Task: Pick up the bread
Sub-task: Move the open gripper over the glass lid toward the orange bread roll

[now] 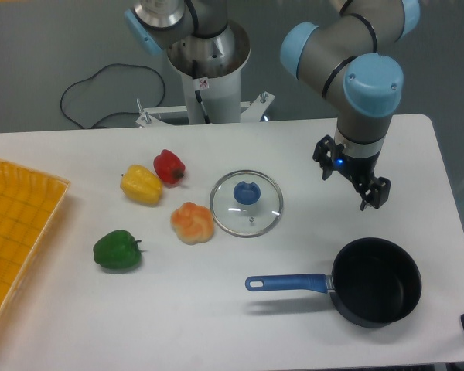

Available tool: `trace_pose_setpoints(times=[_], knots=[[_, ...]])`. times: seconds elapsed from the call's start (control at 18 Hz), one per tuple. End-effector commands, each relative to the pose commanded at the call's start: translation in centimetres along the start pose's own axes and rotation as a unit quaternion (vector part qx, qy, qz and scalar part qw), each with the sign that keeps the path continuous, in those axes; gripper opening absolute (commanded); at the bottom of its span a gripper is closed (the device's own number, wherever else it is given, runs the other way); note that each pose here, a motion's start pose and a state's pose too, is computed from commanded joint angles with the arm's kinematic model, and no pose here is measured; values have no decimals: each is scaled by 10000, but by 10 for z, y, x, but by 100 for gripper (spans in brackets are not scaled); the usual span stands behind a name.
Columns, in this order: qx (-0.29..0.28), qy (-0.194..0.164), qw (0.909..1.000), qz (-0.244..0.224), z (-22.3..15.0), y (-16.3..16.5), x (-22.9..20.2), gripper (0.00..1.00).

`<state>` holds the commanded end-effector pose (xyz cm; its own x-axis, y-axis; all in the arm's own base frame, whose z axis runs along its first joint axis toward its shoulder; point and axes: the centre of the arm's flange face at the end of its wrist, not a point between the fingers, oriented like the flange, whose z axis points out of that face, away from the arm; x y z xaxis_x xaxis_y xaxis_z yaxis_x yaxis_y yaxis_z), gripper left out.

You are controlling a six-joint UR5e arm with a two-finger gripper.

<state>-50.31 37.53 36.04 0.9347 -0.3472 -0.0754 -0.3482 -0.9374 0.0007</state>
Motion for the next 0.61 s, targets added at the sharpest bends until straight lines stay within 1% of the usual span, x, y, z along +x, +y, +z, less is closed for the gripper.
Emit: trace_pose_setpoints(times=[0.28,0.44,0.61], knots=[[-43,-11,10000,23,-2,-3,4,100],[-30,66,10000,39,4,-10,11,100],[-30,250,9997,25,16,-8,39,100]])
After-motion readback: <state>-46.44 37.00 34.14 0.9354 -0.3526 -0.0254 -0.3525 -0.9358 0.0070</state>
